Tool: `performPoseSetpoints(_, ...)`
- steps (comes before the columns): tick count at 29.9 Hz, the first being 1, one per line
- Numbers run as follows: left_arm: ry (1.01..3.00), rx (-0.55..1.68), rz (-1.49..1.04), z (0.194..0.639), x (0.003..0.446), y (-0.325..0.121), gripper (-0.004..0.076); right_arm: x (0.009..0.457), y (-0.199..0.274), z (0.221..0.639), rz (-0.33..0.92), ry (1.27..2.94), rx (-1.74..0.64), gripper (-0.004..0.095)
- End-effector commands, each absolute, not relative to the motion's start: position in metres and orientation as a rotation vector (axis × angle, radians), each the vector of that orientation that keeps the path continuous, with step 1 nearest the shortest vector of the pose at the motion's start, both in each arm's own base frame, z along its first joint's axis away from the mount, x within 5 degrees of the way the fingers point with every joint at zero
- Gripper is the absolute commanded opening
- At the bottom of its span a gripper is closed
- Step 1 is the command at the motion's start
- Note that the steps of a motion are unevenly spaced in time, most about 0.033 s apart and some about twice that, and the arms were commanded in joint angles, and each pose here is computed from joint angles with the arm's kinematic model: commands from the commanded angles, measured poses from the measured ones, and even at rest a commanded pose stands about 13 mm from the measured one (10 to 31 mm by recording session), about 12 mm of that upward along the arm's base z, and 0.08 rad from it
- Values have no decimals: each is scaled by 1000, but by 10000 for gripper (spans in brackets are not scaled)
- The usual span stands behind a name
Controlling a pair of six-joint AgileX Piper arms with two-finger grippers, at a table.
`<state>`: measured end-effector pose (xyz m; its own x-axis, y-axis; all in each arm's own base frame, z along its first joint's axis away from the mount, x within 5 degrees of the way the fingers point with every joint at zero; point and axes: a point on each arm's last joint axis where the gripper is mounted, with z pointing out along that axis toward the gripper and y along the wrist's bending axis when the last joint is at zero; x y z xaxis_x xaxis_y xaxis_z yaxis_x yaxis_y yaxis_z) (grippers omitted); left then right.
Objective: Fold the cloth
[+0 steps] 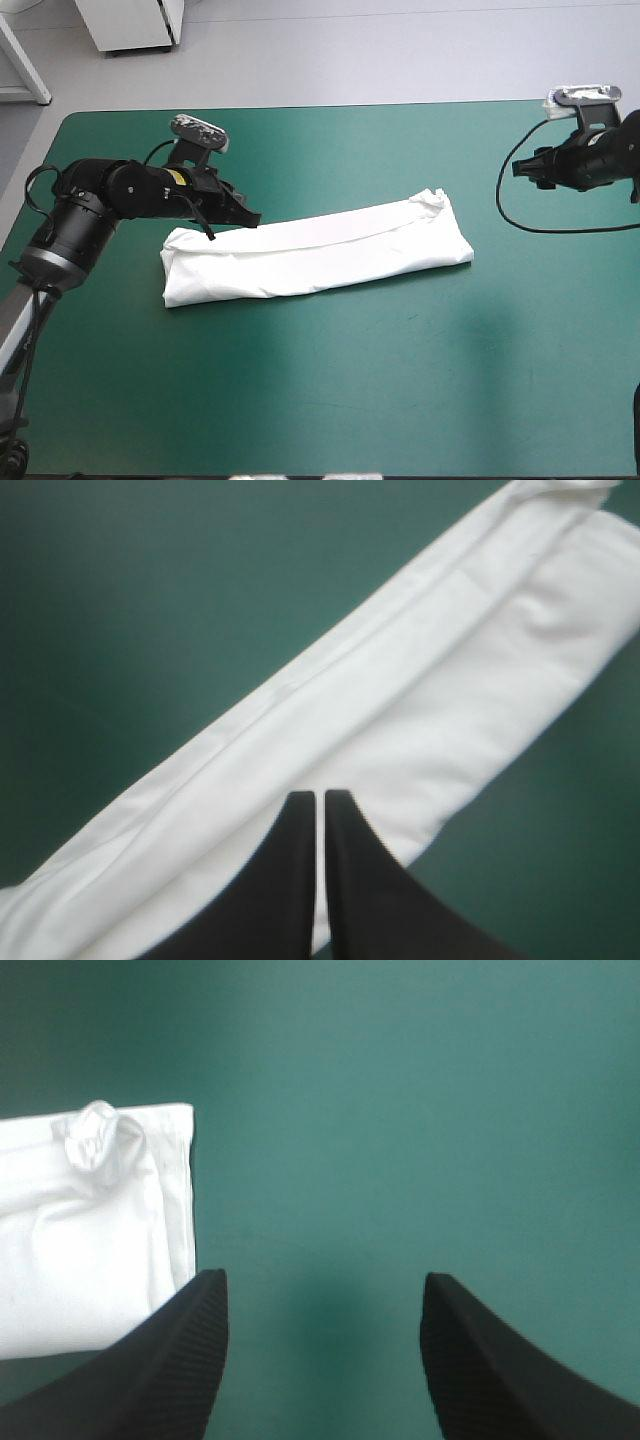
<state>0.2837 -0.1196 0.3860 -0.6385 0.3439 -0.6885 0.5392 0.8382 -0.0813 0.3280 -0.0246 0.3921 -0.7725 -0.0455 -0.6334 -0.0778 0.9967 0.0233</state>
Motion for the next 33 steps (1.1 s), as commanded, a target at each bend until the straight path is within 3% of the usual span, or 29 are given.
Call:
performPoseSetpoints(1,2208,645,-479,396,289,-140,-9,317,-24,400,69,2385,-59,550)
performPoseSetpoints(7,2299,707,-524,349,319,-169,-9,324,-22,381,130,2411,-32,550)
performPoseSetpoints(13,2382,704,-556,300,345,-188,-9,342,-14,363,298,2424,-26,550)
performPoseSetpoints(19,2458,705,-608,262,359,-198,-9,357,-11,340,379,2485,-55,550)
performPoseSetpoints(33,2522,713,-615,238,365,-203,-9,389,-2,281,600,2591,-69,550)
